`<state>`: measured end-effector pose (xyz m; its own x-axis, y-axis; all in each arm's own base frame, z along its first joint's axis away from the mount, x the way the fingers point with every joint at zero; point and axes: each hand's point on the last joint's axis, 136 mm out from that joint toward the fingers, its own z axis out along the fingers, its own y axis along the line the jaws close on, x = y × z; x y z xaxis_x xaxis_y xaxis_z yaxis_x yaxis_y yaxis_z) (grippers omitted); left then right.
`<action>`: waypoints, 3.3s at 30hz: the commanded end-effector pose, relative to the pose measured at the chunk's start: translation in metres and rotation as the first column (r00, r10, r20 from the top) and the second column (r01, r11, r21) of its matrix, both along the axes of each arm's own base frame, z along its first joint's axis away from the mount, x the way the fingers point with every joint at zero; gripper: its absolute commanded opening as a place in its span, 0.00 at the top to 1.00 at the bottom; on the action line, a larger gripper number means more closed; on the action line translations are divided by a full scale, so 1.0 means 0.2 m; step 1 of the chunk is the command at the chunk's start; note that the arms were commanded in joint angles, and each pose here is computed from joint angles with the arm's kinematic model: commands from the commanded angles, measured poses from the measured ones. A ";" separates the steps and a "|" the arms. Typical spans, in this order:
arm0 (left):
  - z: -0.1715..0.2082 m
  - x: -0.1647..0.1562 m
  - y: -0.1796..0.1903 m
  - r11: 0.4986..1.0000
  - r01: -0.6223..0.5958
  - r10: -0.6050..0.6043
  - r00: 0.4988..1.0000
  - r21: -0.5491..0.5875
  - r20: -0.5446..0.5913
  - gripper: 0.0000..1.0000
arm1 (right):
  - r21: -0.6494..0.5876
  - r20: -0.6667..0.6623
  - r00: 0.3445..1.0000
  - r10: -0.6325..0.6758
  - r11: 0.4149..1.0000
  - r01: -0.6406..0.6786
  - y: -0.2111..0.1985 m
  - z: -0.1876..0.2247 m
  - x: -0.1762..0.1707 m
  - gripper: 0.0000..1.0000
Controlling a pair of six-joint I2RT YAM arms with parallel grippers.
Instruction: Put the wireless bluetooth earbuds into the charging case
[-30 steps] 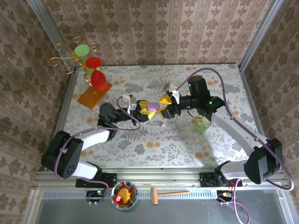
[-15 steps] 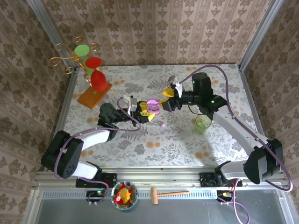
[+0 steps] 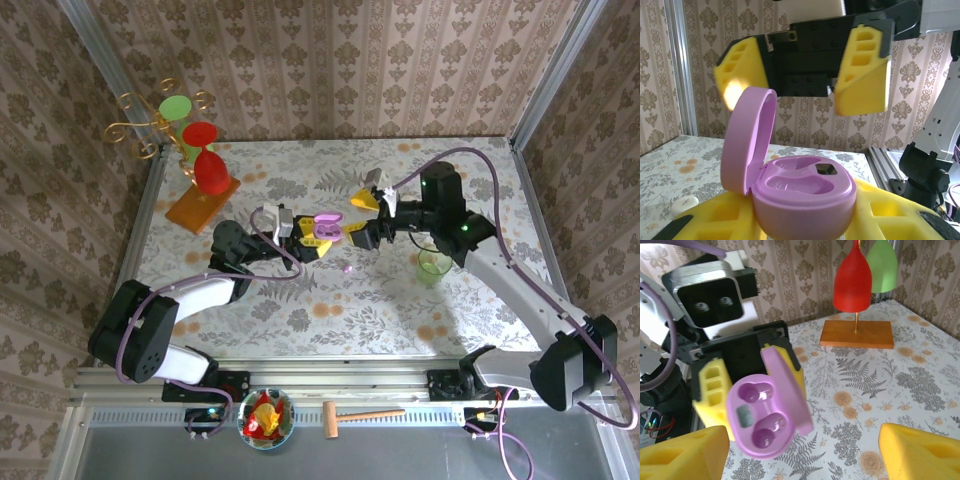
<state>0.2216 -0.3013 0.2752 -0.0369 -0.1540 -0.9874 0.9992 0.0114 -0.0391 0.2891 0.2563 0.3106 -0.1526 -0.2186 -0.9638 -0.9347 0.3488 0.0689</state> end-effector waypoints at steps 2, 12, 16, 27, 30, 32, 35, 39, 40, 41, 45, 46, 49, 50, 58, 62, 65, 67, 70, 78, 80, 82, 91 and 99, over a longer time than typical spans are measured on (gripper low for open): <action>0.07 0.01 0.02 0.999 -0.016 0.018 0.999 -0.038 0.050 0.77 | 0.024 0.034 0.999 -0.005 1.000 0.004 -0.02 0.04 -0.03 0.21; 0.07 0.07 0.07 0.994 -0.093 0.096 0.994 -0.050 0.054 0.77 | 0.039 -0.143 0.896 -0.420 0.902 0.430 -0.22 0.03 0.25 0.26; 0.07 0.08 0.08 0.993 -0.107 0.109 0.993 -0.050 0.050 0.77 | 0.078 -0.191 0.881 -0.433 0.888 0.453 -0.24 0.00 0.31 0.27; 0.09 0.07 0.10 0.992 -0.111 0.114 0.992 -0.058 0.058 0.77 | -0.359 -0.216 0.521 -0.826 0.563 0.744 -0.51 -0.43 0.74 0.33; 0.09 0.07 0.10 0.992 -0.111 0.115 0.992 -0.059 0.055 0.77 | -0.458 -0.174 0.452 -0.875 0.479 0.749 -0.55 -0.55 0.84 0.32; 0.09 0.07 0.11 0.991 -0.116 0.119 0.992 -0.061 0.052 0.77 | -0.517 -0.159 0.421 -0.893 0.438 0.735 -0.56 -0.63 0.90 0.32; 0.09 0.07 0.11 0.991 -0.118 0.121 0.992 -0.061 0.044 0.77 | -0.581 -0.150 0.397 -0.905 0.406 0.706 -0.54 -0.75 0.98 0.36; 0.08 0.08 0.11 0.992 -0.117 0.119 0.992 -0.057 0.032 0.77 | -0.630 -0.147 0.384 -0.911 0.386 0.674 -0.50 -0.88 1.08 0.41; 0.07 0.08 0.11 0.991 -0.120 0.121 0.992 -0.055 0.026 0.77 | -0.642 -0.143 0.380 -0.914 0.378 0.667 -0.49 -0.91 1.10 0.43; 0.06 0.09 0.10 0.991 -0.121 0.122 0.992 -0.053 0.020 0.77 | -0.650 -0.139 0.378 -0.915 0.372 0.662 -0.48 -0.94 1.12 0.44; 0.05 0.09 0.10 0.991 -0.123 0.124 0.992 -0.050 0.009 0.77 | -0.686 -0.107 0.372 -0.922 0.339 0.644 -0.46 -1.04 1.19 0.50; 0.04 0.09 0.10 0.991 -0.122 0.123 0.992 -0.048 0.006 0.77 | -0.696 -0.095 0.376 -0.922 0.332 0.637 -0.46 -1.06 1.20 0.51; 0.04 0.09 0.10 0.991 -0.122 0.123 0.992 -0.048 0.007 0.77 | -0.719 -0.066 0.391 -0.918 0.315 0.620 -0.43 -1.12 1.23 0.54; 0.04 0.09 0.10 0.992 -0.121 0.121 0.993 -0.047 0.006 0.77 | -0.724 -0.059 0.397 -0.916 0.313 0.614 -0.42 -1.14 1.24 0.54; 0.04 0.09 0.10 0.992 -0.119 0.119 0.993 -0.047 0.004 0.76 | -0.764 -0.008 0.420 -0.908 0.276 0.583 -0.37 -1.27 1.30 0.59; 0.03 0.08 0.10 0.992 -0.117 0.117 0.993 -0.044 0.001 0.76 | -0.785 0.022 0.431 -0.902 0.251 0.566 -0.37 -1.32 1.33 0.62; 0.04 0.08 0.10 0.992 -0.117 0.118 0.993 -0.045 0.004 0.77 | -0.797 0.034 0.435 -0.900 0.238 0.555 -0.37 -1.34 1.35 0.64; 0.04 0.08 0.10 0.992 -0.116 0.117 0.993 -0.045 0.004 0.77 | -0.802 0.039 0.438 -0.898 0.234 0.550 -0.37 -1.36 1.36 0.66; 0.04 0.08 0.10 0.992 -0.119 0.119 0.993 -0.045 0.003 0.77 | -0.812 0.044 0.446 -0.894 0.227 0.537 -0.38 -1.38 1.36 0.68; 0.03 0.08 0.11 0.992 -0.121 0.121 0.993 -0.045 0.004 0.77 | -0.823 0.032 0.451 -0.892 0.233 0.519 -0.37 -1.41 1.34 0.77; 0.04 0.08 0.11 0.992 -0.120 0.120 0.993 -0.046 0.006 0.77 | -0.823 0.033 0.452 -0.892 0.232 0.518 -0.37 -1.41 1.34 0.79; 0.03 0.08 0.11 0.992 -0.122 0.122 0.993 -0.046 0.006 0.77 | -0.822 0.029 0.448 -0.893 0.234 0.520 -0.37 -1.40 1.34 0.82; 0.03 0.10 0.13 0.988 -0.149 0.150 0.989 -0.048 0.005 0.77 | -0.696 -0.253 0.408 -0.877 0.458 0.552 -0.26 -1.19 1.21 0.85; 0.03 0.11 0.14 0.985 -0.164 0.164 0.986 -0.050 0.004 0.77 | -0.548 -0.535 0.346 -0.771 0.628 0.552 -0.27 -0.97 0.94 0.87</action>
<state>0.2461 -0.2783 0.2699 -0.0339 -0.1761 -0.9838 0.9843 0.1646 -0.0633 0.4828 0.1865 0.0780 -0.9195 -0.0096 -0.3931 -0.0853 0.9808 0.1754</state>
